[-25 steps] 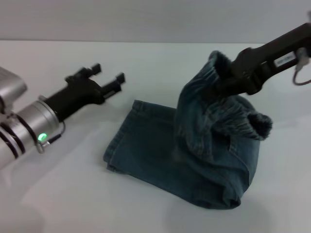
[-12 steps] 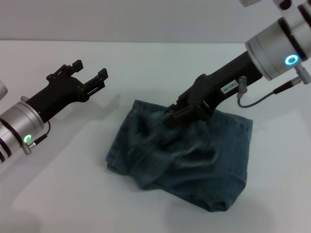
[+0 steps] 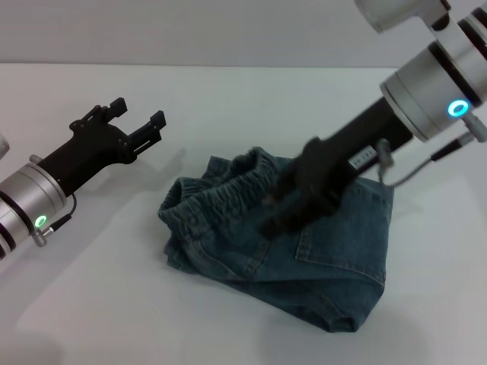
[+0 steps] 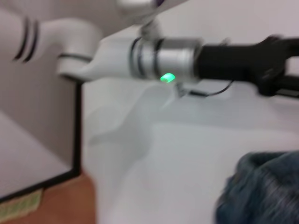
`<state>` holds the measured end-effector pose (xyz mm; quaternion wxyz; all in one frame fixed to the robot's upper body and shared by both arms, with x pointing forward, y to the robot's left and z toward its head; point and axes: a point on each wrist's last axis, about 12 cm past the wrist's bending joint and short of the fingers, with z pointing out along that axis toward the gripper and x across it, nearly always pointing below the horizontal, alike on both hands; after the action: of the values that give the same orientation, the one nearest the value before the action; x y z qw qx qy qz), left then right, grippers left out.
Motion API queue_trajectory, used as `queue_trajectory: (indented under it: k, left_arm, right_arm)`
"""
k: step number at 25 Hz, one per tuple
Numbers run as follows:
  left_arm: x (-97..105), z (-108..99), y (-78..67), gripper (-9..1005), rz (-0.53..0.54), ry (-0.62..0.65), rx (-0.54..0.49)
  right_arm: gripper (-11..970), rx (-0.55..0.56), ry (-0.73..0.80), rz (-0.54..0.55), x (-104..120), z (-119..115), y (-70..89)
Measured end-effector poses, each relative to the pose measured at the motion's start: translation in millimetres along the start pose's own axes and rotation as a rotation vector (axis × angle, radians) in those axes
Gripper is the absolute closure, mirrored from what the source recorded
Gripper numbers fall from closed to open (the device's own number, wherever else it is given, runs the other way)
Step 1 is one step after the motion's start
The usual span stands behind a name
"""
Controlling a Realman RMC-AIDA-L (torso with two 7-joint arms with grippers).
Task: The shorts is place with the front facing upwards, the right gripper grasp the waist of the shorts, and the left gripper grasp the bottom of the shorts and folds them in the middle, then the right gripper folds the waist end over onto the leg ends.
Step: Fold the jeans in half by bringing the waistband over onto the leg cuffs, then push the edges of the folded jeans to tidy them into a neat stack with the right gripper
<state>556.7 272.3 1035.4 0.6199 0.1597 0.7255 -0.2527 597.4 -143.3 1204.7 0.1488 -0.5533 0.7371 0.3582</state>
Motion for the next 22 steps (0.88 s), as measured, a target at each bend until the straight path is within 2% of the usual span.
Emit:
queue_trajectory:
  k: [1, 4, 13, 22]
  left_arm:
    - [0, 0, 0.0, 182, 0.0, 0.0, 0.0]
    - [1, -1, 0.2, 182, -0.001, 0.003, -0.003]
    - [-1, 0, 0.9, 182, -0.005, -0.009, -0.009]
    - [1, 0, 1.4, 182, -0.009, -0.001, -0.02]
  right_arm:
    - [435, -0.018, 0.02, -0.01, 1, 0, 3.0]
    - [429, -0.036, 0.074, -0.018, 5, 2, 7.1]
    - [422, -0.014, 0.18, 0.039, 27, 39, -5.5]
    - [422, -0.055, 0.255, 0.054, 42, 51, -1.3]
